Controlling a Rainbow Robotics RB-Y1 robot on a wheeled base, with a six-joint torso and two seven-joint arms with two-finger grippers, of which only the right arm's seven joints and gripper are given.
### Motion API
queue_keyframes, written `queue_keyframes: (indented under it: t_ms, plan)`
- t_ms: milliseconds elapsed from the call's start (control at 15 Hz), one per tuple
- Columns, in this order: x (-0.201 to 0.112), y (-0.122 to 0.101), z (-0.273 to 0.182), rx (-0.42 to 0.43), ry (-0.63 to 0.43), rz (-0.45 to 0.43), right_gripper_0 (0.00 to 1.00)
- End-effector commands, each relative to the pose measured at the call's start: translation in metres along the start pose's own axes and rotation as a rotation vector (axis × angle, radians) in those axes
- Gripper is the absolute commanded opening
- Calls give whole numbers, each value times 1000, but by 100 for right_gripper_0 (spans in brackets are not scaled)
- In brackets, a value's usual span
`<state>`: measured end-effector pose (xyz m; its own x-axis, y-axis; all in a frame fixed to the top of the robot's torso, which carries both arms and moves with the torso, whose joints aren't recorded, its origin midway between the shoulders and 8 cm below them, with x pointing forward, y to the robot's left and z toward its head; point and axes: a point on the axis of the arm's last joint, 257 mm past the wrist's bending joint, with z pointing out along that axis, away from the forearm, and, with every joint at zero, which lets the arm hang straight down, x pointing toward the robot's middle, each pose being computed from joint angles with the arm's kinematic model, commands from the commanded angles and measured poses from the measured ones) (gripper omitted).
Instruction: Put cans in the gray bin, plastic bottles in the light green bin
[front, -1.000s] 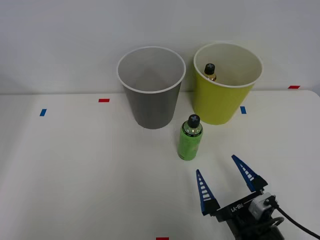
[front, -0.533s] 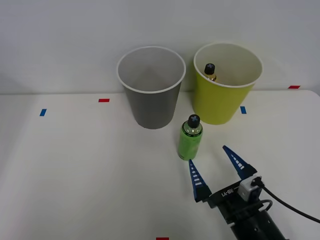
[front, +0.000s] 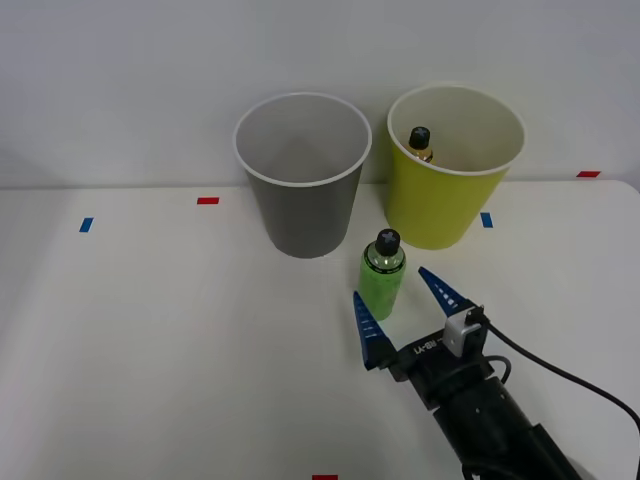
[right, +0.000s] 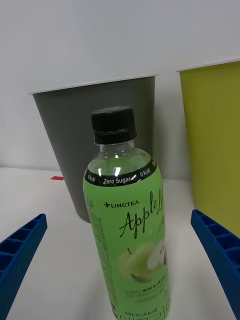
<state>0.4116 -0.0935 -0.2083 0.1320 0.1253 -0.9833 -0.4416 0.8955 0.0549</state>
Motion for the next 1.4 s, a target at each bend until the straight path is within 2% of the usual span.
queue_keyframes:
  t_ms: [67,533,733,933,1400]
  plan:
    - [3,-3,12,4,25,-5,100]
    - [3,1,42,19,61,17,100]
    - [15,-1,52,36,76,13,100]
    - [11,2,60,42,61,19,100]
    - [7,-4,62,54,53,-34,100]
